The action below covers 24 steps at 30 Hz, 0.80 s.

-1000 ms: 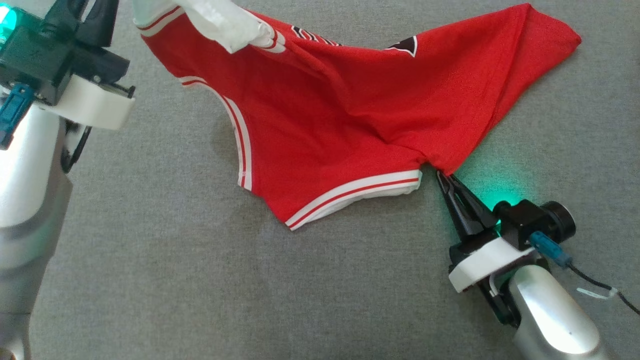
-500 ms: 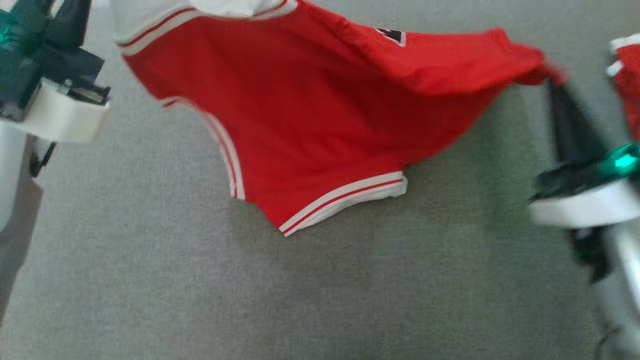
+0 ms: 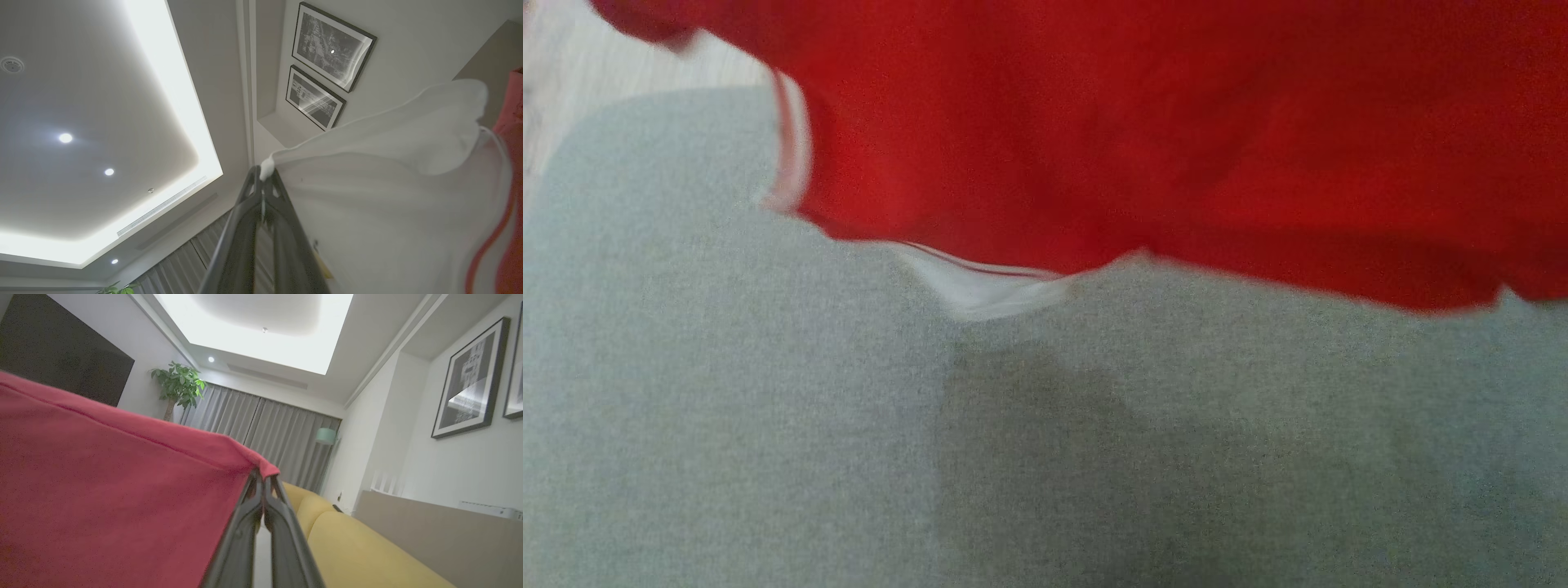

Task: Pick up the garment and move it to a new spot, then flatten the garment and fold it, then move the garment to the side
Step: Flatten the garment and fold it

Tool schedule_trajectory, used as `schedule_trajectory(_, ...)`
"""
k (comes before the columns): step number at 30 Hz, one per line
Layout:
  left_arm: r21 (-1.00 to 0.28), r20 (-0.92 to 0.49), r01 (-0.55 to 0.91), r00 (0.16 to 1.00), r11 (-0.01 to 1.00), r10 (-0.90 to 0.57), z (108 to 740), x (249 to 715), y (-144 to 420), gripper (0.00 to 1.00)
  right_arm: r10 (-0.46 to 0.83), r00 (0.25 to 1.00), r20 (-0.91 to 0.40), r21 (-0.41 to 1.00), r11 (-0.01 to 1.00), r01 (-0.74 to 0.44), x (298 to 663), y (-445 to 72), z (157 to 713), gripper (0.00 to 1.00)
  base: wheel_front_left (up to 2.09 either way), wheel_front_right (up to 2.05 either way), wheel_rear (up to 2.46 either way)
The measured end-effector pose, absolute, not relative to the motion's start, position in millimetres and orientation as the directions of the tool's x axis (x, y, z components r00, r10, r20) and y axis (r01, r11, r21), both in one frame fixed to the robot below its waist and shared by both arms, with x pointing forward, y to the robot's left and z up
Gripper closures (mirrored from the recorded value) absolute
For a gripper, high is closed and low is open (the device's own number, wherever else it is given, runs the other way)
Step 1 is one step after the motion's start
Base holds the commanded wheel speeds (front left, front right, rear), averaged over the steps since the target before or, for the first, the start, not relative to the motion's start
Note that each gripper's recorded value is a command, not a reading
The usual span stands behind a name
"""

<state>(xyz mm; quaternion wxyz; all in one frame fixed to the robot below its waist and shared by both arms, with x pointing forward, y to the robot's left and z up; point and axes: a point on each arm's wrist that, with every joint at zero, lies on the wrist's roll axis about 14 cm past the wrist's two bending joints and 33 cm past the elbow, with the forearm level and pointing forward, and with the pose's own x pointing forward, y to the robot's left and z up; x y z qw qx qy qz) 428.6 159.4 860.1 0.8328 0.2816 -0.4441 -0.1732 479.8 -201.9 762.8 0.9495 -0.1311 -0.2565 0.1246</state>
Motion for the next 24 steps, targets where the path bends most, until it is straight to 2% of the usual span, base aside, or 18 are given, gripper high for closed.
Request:
schedule_trajectory(3,0.628,0.589,0.098,0.589,0.772,-0.554,857.2,451.7,152.6,1.00,0.325,0.860,0.395,-0.289,0.932,-0.220,502.5,-191.9,756.8,1.00,0.00,0.00,0.00)
schedule_trajectory(9,0.626,0.443,0.177,0.720,0.759,-0.534,811.3,530.6,158.5,1.00,0.337,0.893,0.299,-0.262,0.929,-0.263,567.1,-177.2,730.3,1.00,0.00,0.00,0.00)
schedule_trajectory(10,0.626,0.443,0.177,0.720,0.759,-0.534,811.3,530.6,158.5,1.00,0.337,0.893,0.299,-0.262,0.929,-0.263,567.1,-177.2,730.3,1.00,0.00,0.00,0.00)
schedule_trajectory(14,0.639,0.440,0.143,0.737,0.755,-0.512,804.1,576.9,165.0,1.00,0.317,0.901,0.296,-0.273,0.932,-0.238,612.4,-174.6,713.3,1.00,0.00,0.00,0.00)
schedule_trajectory(18,0.636,0.481,0.116,0.713,0.763,-0.510,810.0,608.9,156.8,1.00,0.286,0.897,0.336,-0.285,0.939,-0.192,645.4,-183.3,704.6,1.00,0.00,0.00,0.00)
schedule_trajectory(21,0.628,0.491,0.139,0.693,0.766,-0.528,802.2,621.0,144.4,1.00,0.274,0.897,0.348,-0.292,0.941,-0.174,660.9,-189.3,693.1,1.00,0.00,0.00,0.00)
schedule_trajectory(24,0.612,0.485,0.200,0.669,0.765,-0.563,785.0,621.9,131.6,1.00,0.273,0.912,0.306,-0.293,0.938,-0.183,671.1,-191.4,665.2,1.00,0.00,0.00,0.00)
